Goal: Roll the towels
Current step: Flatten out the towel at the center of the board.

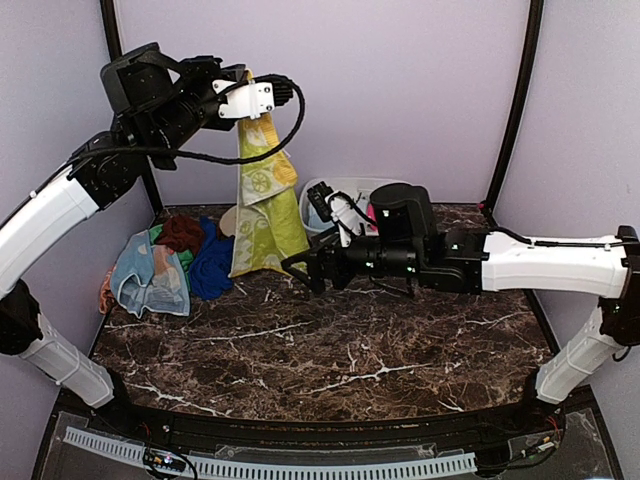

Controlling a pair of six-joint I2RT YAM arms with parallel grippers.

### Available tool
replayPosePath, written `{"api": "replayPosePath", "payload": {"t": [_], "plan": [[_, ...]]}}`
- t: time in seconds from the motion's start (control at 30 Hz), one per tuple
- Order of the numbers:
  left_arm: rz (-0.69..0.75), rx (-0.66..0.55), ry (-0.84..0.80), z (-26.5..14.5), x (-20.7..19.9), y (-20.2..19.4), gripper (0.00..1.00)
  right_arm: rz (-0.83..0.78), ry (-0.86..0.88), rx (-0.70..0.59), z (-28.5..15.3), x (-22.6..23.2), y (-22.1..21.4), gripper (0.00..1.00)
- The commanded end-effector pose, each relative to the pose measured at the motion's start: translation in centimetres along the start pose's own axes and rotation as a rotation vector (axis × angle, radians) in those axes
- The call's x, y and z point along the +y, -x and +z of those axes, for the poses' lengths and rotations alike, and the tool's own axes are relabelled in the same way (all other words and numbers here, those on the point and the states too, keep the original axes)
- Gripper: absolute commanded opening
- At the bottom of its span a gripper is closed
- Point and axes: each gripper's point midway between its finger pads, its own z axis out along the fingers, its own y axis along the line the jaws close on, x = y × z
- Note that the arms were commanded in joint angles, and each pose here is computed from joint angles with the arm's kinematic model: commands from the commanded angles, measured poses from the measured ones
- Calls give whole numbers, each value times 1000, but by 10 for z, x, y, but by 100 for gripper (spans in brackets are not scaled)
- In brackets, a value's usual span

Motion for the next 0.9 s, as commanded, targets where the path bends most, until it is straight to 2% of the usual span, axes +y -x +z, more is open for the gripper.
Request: {"api": "replayPosePath", "payload": {"t": [0.0, 0.03, 0.17, 0.3, 0.4, 0.53, 0.63, 0.77, 0.87], "plan": [[-42, 22, 59, -17, 27, -11, 0, 33, -95, -88, -6, -15, 14, 88], [-40, 22, 63, -17, 27, -10, 0, 47, -127, -69, -4, -21, 5, 88], [-35, 22, 102, -18, 37, -9, 0, 75, -360, 118, 6, -69, -75, 91], [-37, 26, 116, -19, 43, -9, 0, 70, -411, 212, 15, -84, -122, 91], [-44, 23, 107, -21, 41, -9, 0, 76, -342, 140, 19, -70, -96, 90], [-56, 25, 92, -22, 37, -9, 0, 15, -155, -99, 1, -30, -11, 91], [-60, 22, 92, -24, 36, -9, 0, -47, -13, -236, -17, -5, 37, 93], [-77, 19, 84, -25, 35, -9, 0, -28, 91, -288, -21, -9, 77, 93], [-82, 17, 72, -25, 32, -9, 0, 9, 151, -299, -18, -19, 92, 92]]}}
